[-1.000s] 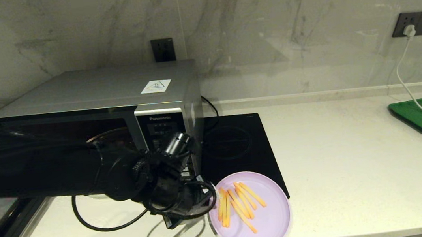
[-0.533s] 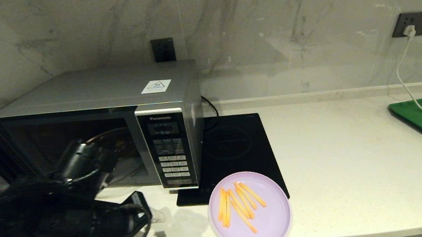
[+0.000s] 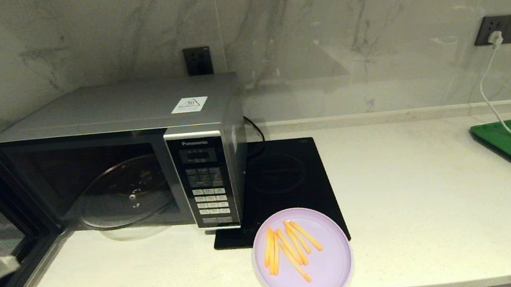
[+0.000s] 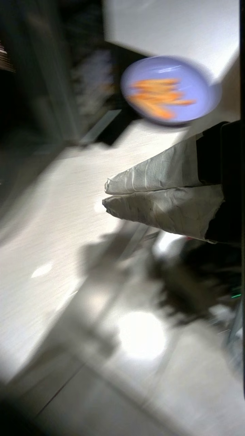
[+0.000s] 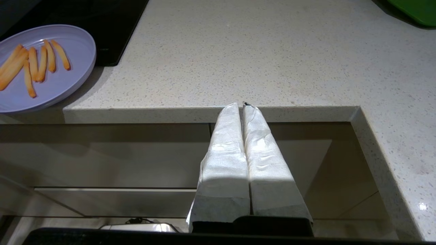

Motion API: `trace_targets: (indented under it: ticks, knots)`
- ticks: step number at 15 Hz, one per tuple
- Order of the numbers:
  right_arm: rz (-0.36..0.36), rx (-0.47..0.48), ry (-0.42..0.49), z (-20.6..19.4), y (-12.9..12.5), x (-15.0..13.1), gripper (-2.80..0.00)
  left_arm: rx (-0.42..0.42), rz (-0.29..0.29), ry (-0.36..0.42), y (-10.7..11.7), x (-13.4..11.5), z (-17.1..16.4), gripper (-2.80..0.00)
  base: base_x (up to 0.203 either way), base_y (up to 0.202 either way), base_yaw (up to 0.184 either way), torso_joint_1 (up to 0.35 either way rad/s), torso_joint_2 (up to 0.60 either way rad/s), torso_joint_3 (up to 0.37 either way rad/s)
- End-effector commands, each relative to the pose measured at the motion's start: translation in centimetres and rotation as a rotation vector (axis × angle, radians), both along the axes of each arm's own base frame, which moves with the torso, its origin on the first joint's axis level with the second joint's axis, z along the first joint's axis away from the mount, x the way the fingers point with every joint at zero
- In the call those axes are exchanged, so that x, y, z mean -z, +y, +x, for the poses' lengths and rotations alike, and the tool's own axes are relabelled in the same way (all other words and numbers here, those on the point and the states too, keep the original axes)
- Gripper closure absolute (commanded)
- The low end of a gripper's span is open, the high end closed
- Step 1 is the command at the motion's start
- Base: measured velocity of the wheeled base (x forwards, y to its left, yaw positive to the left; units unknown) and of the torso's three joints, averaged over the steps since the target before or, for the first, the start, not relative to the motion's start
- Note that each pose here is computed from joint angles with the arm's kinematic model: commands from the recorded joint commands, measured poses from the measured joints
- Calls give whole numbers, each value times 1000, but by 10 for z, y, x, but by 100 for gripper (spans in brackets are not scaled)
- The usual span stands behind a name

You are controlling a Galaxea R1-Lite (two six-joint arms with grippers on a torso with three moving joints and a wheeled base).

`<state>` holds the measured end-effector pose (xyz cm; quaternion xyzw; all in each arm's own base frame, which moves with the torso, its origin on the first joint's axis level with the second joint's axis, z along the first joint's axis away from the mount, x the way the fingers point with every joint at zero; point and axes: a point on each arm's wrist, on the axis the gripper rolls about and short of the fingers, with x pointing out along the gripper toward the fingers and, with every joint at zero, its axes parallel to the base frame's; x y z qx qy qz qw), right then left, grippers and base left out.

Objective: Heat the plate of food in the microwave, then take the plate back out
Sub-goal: Close the microwave oven

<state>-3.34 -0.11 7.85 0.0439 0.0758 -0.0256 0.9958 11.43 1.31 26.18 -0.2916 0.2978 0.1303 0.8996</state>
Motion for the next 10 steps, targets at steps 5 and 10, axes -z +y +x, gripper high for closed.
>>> trace_targets:
  ticks: [5,10]
  knots:
    - [0,0,1,0,0,0,0,-277,490,-165,47,-78,-29,0,0,0,0,0,0,0]
    - [0,0,1,0,0,0,0,-368,622,-88,116,-74,-4,0,0,0,0,0,0,0]
